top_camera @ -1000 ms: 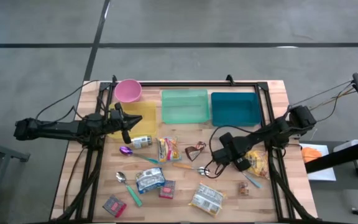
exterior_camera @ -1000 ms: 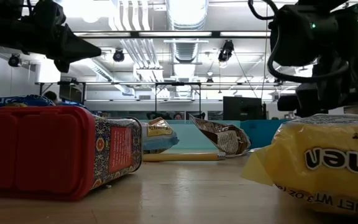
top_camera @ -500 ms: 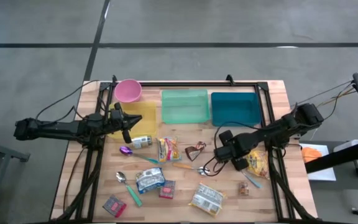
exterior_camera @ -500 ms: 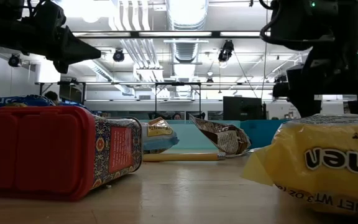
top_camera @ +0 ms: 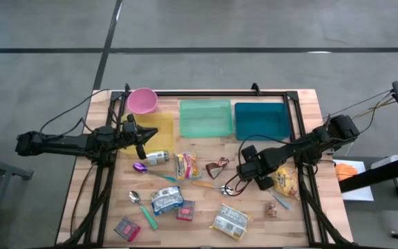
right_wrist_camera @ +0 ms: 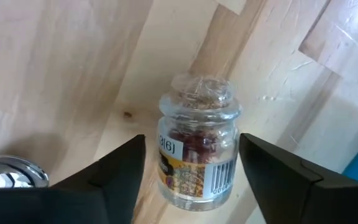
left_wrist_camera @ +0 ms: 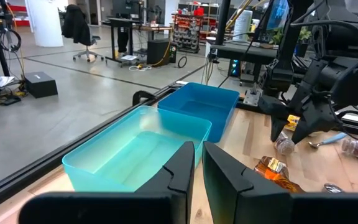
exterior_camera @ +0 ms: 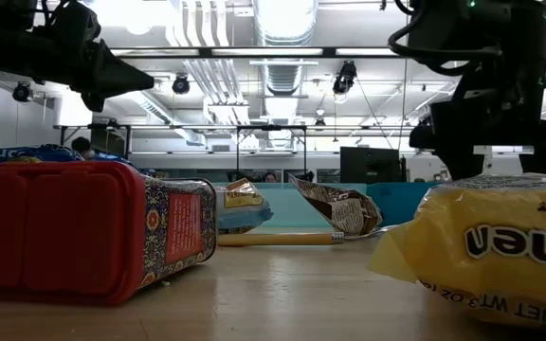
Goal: Pick & Place Food Item
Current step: Put the top brown seasoning bottle into the green bin
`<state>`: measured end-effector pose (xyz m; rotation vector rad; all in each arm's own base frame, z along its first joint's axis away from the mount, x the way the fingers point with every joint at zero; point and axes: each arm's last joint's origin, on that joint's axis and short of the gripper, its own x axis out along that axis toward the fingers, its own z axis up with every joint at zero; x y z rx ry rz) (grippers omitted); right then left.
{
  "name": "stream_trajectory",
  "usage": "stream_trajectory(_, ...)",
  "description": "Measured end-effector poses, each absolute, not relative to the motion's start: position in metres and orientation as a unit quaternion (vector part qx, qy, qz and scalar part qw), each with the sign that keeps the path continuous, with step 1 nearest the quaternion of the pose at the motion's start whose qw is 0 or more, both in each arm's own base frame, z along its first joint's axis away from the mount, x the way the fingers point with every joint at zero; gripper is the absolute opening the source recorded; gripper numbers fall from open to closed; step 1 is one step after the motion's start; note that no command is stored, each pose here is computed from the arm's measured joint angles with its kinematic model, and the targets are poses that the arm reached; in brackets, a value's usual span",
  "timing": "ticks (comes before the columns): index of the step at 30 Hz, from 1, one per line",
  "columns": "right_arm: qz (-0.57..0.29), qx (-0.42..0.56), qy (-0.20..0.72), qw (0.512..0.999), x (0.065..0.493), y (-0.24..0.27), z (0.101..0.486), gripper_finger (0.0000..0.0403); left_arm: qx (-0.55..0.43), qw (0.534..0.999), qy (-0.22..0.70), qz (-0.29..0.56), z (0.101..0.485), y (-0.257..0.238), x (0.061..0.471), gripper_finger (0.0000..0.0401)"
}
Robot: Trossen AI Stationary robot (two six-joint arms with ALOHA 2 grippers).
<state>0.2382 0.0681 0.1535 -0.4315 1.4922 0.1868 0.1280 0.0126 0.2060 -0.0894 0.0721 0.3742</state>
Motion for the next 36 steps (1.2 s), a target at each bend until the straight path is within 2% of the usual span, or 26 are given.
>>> stream_trajectory(5,0.085,-0.196,0.672,0.709,0.2379,0.0680,0.1536,0.0170,-0.044,0.981,0.036,0.186,0.2060,0.0126,0.1280,0.0041)
stream_trajectory(18,0.056,-0.161,0.674,0.719,0.2381,0.0682,0.1537,0.0169,-0.042,0.981,0.036,0.186,0.2060,0.0127,0.1280,0.0041)
stream_trajectory(36,-0.027,-0.039,0.662,0.748,0.2365,0.0686,0.1619,0.0169,-0.057,0.980,0.023,0.187,0.2083,0.0128,0.1282,0.0041)
